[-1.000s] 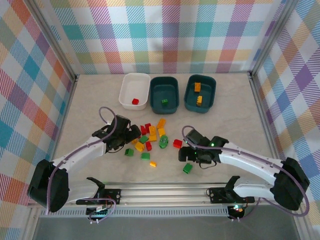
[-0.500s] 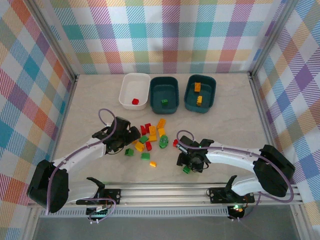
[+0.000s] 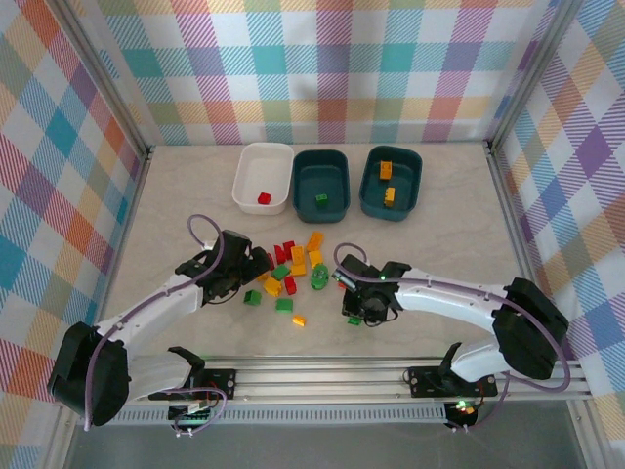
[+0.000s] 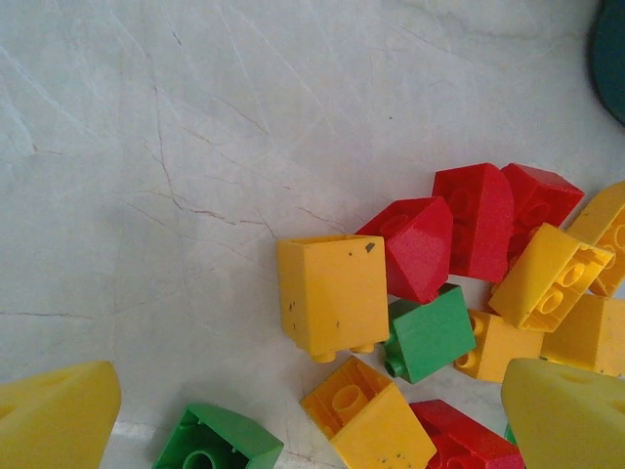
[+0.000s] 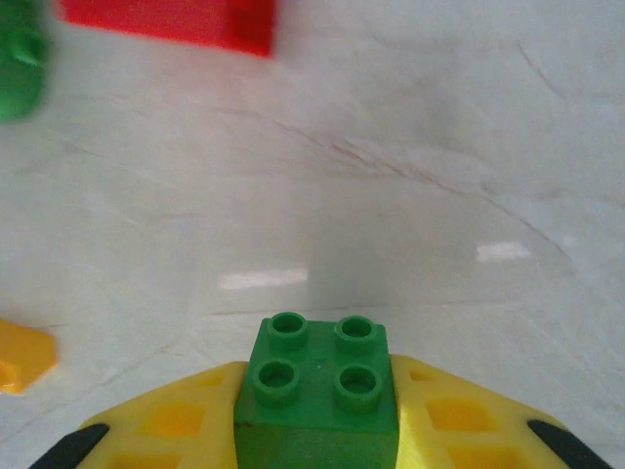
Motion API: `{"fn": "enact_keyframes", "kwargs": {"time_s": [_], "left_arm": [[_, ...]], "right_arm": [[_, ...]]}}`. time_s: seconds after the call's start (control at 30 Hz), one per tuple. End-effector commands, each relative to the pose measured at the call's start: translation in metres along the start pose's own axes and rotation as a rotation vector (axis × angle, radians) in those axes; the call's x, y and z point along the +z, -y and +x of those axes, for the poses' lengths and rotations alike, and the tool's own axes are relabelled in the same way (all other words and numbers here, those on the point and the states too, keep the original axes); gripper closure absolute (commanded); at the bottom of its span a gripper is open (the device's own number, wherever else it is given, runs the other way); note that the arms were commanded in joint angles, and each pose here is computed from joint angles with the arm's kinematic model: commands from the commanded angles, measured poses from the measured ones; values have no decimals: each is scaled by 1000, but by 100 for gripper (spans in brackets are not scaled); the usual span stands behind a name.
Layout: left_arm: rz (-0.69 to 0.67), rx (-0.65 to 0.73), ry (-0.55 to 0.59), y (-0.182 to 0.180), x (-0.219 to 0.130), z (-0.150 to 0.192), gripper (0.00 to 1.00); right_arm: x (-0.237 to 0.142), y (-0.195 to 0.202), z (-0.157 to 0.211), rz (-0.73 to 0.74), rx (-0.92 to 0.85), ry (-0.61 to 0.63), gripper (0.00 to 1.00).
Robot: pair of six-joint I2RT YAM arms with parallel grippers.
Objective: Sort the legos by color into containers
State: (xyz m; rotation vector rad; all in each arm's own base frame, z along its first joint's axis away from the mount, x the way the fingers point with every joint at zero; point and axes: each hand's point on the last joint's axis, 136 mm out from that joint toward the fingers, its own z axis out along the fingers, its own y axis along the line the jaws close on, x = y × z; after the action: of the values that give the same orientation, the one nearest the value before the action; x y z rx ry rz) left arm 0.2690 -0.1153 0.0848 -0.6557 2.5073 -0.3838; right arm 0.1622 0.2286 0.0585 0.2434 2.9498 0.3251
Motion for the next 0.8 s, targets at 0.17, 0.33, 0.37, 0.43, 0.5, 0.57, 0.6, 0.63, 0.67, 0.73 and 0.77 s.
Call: {"fn": "enact_keyframes", "kwargs": {"time_s": [0.17,0.33,0.37,0.43,0.5,0.57,0.6,0.63,0.67,0.73,0.77], "left_arm": [[-50,20,45,-14,-7,-9,0],[-40,36,-4,-7,-6,-10,0],[-33,44,-25,-6,-4,-7,0],[-40,52,-79,-7,1,3,0],[-46,57,-118,-11,6,11,0],[-41,60,-150,-12,9,19,1],[-31,62,-168,-11,11,23,2],[-30,61,-188,-12,12,27,3],[-27,62,-202,-12,13,30,4],[-28,67,-219,-13,14,34,6],[-28,68,-221,-13,14,34,7]], "right_arm": [[-72,-74,-108,-72,-257,406,80],[-86,-105,-204,-179,-273,477,79],[-83,-106,-221,-191,-272,473,79],[-73,-111,-256,-183,-298,474,80],[-54,-115,-284,-170,-313,443,80],[-35,-119,-310,-168,-313,414,80],[-25,-118,-321,-152,-307,396,78],[-19,-121,-333,-144,-310,394,76],[-15,-124,-341,-141,-320,391,75],[-7,-131,-357,-135,-339,379,72],[-6,-134,-362,-138,-344,376,70]]}}
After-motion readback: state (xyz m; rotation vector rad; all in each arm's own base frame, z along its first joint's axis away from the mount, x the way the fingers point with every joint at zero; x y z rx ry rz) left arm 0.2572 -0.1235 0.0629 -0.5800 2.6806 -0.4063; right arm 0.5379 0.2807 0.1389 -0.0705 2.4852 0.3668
